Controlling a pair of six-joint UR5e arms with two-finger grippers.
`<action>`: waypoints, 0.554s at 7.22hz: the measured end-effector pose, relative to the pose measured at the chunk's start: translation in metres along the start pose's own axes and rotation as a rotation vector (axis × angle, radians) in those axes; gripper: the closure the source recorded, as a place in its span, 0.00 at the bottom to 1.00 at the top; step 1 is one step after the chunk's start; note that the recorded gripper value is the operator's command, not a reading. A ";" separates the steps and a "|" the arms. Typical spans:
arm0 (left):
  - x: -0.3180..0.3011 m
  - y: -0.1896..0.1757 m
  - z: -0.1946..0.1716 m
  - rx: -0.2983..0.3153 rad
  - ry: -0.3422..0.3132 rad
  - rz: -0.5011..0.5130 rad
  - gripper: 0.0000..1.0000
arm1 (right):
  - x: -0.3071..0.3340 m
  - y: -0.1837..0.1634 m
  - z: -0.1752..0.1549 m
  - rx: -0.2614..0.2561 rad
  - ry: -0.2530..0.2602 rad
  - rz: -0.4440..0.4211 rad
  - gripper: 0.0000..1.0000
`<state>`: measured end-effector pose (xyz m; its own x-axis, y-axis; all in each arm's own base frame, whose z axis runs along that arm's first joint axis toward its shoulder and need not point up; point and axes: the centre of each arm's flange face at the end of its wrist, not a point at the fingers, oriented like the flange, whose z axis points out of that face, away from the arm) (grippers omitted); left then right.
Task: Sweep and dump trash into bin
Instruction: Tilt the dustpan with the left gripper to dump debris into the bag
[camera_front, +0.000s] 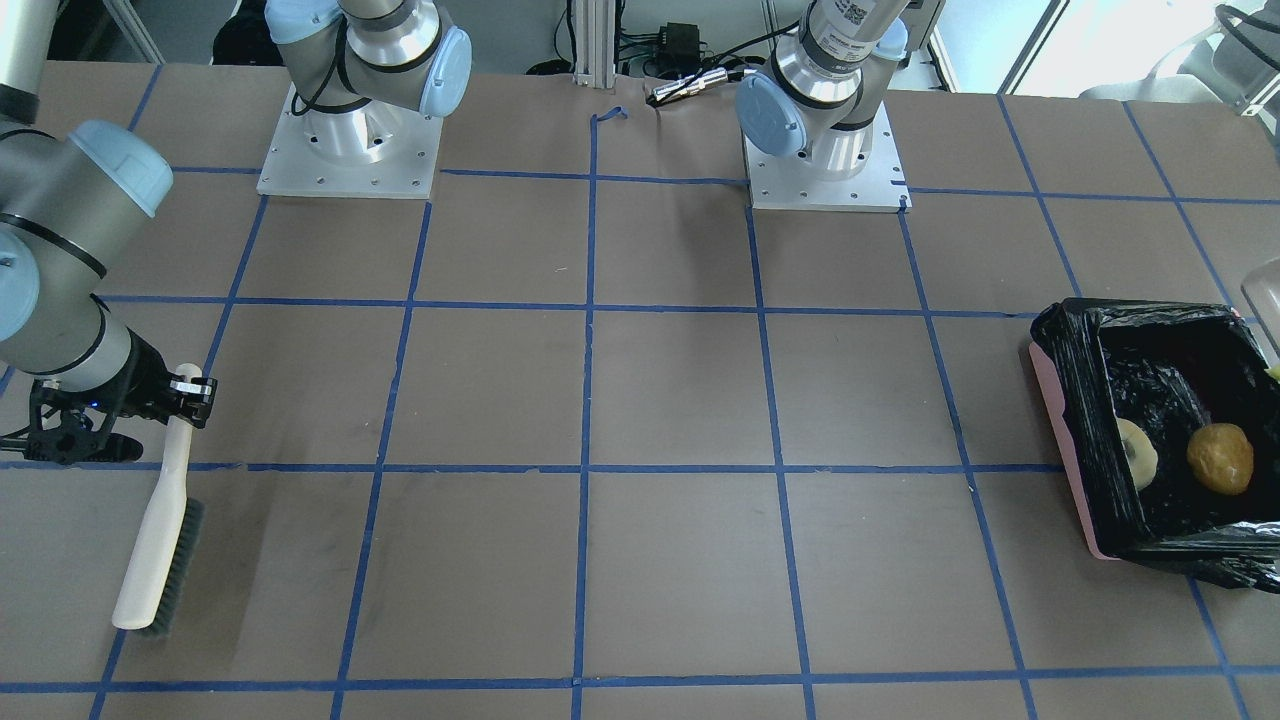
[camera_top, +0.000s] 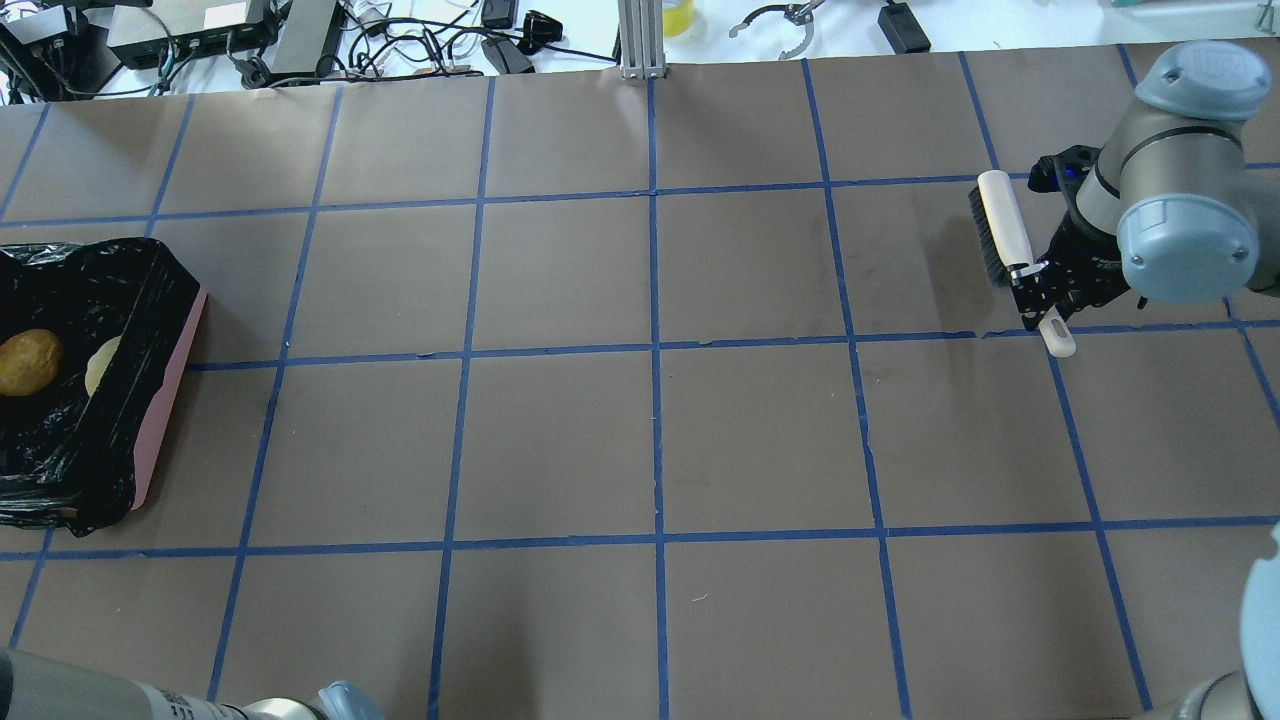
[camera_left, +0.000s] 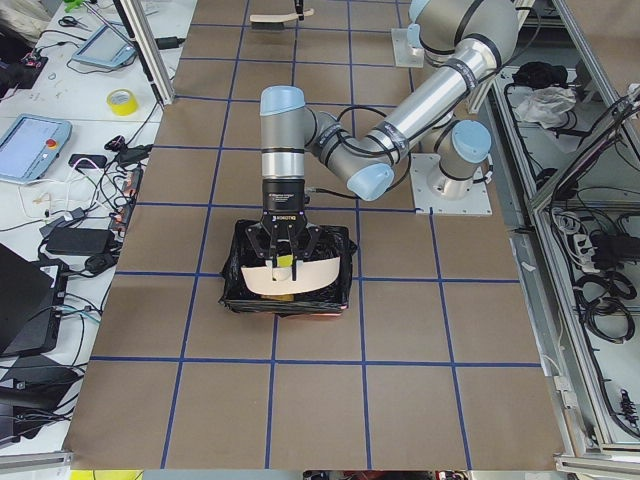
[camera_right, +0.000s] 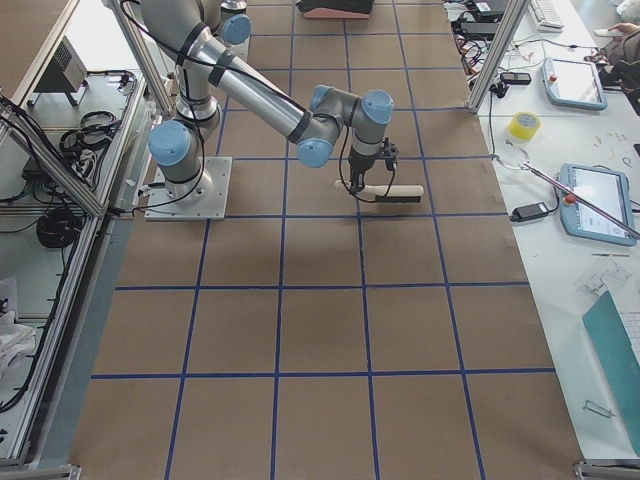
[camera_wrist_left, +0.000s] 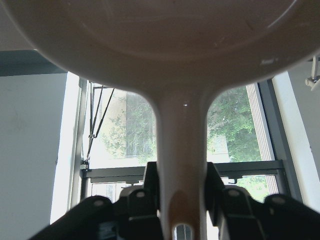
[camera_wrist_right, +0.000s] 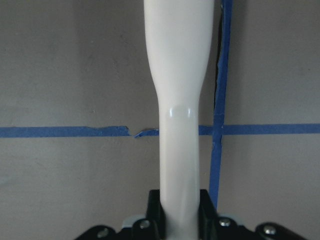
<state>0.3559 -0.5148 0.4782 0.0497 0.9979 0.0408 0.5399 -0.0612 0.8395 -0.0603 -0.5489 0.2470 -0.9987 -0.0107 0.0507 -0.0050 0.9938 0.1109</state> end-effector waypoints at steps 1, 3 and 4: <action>-0.010 -0.005 -0.006 -0.080 -0.051 0.095 1.00 | 0.001 -0.001 0.004 -0.008 -0.001 0.000 0.93; -0.029 -0.024 -0.020 -0.184 -0.111 0.265 1.00 | 0.003 -0.001 0.006 -0.013 -0.001 0.002 0.72; -0.039 -0.032 -0.034 -0.210 -0.137 0.307 1.00 | 0.003 -0.001 0.007 -0.014 -0.003 0.002 0.69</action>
<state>0.3077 -0.5513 0.4679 0.3014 0.9211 0.2464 0.2993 -0.3368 0.8927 -0.0635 -0.5492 0.2402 -0.9988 -0.0084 0.0478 -0.0024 0.9922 0.1244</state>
